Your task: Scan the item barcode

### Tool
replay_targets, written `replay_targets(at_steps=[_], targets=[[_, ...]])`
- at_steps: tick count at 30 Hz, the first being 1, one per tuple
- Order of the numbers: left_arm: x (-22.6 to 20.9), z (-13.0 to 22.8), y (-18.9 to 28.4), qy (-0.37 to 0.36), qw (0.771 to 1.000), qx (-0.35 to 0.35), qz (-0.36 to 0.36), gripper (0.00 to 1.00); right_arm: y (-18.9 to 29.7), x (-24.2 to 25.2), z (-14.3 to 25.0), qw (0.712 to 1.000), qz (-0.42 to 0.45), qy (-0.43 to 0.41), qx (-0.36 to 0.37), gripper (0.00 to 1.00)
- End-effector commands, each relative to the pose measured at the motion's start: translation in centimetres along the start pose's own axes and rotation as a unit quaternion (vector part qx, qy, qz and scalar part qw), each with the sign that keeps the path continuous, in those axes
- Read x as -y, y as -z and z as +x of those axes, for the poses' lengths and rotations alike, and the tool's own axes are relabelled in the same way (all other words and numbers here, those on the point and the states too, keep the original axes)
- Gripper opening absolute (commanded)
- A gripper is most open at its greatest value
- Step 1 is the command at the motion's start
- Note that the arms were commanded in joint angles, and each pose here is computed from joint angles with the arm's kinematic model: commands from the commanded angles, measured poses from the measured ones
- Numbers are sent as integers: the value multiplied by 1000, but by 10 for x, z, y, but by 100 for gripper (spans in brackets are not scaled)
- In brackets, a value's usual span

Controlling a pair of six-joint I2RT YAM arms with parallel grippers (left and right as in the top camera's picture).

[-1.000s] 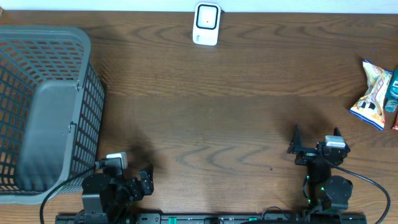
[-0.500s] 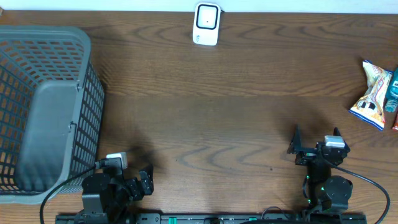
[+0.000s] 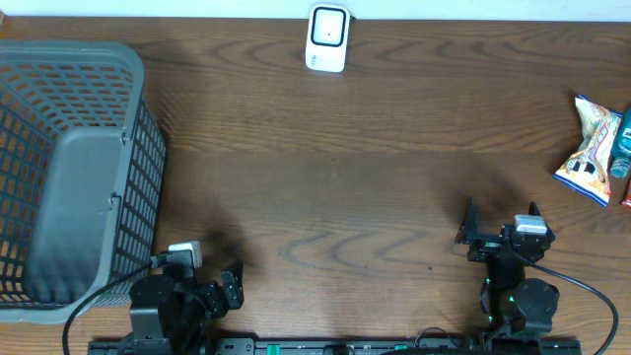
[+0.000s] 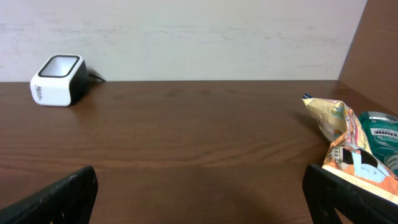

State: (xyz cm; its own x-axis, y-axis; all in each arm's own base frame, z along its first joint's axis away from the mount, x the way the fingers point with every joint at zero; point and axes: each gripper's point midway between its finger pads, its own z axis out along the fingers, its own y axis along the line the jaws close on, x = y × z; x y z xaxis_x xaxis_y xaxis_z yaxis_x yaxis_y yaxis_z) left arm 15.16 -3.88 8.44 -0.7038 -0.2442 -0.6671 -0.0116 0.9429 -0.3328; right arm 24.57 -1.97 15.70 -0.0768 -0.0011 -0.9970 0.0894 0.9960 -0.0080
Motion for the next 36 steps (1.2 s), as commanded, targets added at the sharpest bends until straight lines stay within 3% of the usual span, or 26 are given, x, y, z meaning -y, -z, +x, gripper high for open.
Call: replay_targets(at_steps=[1, 7, 14, 24, 36], targets=[[6, -17, -4, -15, 999, 43, 17, 98, 0, -3, 0, 1000, -7, 5, 1, 99], [13, -95, 4, -52, 973, 225, 20, 98, 0, -3, 0, 1000, -7, 5, 1, 99], [0, -121, -5, -54, 945, 322, 0, 98, 0, -3, 0, 1000, -7, 6, 1, 99], [-26, -111, -20, -37, 946, 317, -58, 98, 0, -3, 0, 1000, -7, 6, 1, 99], [-23, -110, -21, -71, 945, 313, -61, 98, 0, -3, 0, 1000, -7, 6, 1, 99]])
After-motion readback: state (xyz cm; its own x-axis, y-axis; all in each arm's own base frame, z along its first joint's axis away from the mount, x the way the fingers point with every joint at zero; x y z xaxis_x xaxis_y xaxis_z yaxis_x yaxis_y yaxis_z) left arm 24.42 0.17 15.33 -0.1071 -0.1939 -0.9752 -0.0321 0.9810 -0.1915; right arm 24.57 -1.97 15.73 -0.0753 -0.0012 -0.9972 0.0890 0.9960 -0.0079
